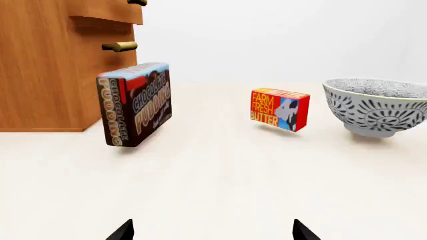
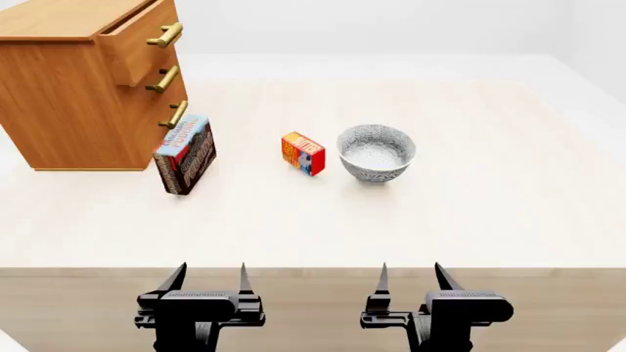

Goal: Put the butter at the back in the top drawer of the cabinet and close it.

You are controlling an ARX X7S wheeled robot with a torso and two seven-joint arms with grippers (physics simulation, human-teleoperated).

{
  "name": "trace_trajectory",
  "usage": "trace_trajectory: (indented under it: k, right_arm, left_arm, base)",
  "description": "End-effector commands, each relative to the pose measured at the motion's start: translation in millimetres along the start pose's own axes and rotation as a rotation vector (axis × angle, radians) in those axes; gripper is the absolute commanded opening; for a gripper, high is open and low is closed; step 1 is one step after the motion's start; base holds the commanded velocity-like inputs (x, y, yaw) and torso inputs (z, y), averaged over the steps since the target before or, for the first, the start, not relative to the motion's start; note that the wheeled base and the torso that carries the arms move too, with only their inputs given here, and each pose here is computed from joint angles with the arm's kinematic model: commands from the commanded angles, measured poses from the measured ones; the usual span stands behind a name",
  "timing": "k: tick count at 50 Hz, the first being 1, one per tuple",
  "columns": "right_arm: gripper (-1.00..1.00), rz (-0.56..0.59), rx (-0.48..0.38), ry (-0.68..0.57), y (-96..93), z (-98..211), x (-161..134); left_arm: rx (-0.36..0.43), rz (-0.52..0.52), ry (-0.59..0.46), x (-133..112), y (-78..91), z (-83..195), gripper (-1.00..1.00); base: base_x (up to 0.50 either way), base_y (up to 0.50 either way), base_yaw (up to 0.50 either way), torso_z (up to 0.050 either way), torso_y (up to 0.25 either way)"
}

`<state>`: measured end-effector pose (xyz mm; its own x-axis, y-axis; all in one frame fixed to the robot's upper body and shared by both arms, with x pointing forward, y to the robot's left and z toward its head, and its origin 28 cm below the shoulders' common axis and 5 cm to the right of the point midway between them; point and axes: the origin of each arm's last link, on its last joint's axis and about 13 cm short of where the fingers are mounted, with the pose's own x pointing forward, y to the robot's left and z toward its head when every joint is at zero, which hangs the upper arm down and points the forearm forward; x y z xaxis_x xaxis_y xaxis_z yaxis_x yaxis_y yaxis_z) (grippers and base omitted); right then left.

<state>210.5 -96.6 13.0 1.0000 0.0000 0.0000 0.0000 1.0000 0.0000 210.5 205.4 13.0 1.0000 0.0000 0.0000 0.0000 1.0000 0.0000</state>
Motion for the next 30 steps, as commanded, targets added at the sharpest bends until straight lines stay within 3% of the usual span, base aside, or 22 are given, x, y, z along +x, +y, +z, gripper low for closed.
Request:
trace_trajectory:
  k: [1,30]
  right_arm:
    - [1.0,-0.005,-0.001,0.002,0.4,0.0,0.2]
    - [1.0,-0.002,0.018,0.009,-1.5,2.0,1.0]
  left_arm:
    - [0.002,0.0,0.001,0.1,0.0,-0.1,1.0]
    - [0.008,0.019,-0.003,1.4,1.9,4.4,1.0]
  base:
    - [0.0,0.0,0.0,0.0,0.0]
    - [0.0,0.0,0.0,0.0,0.0]
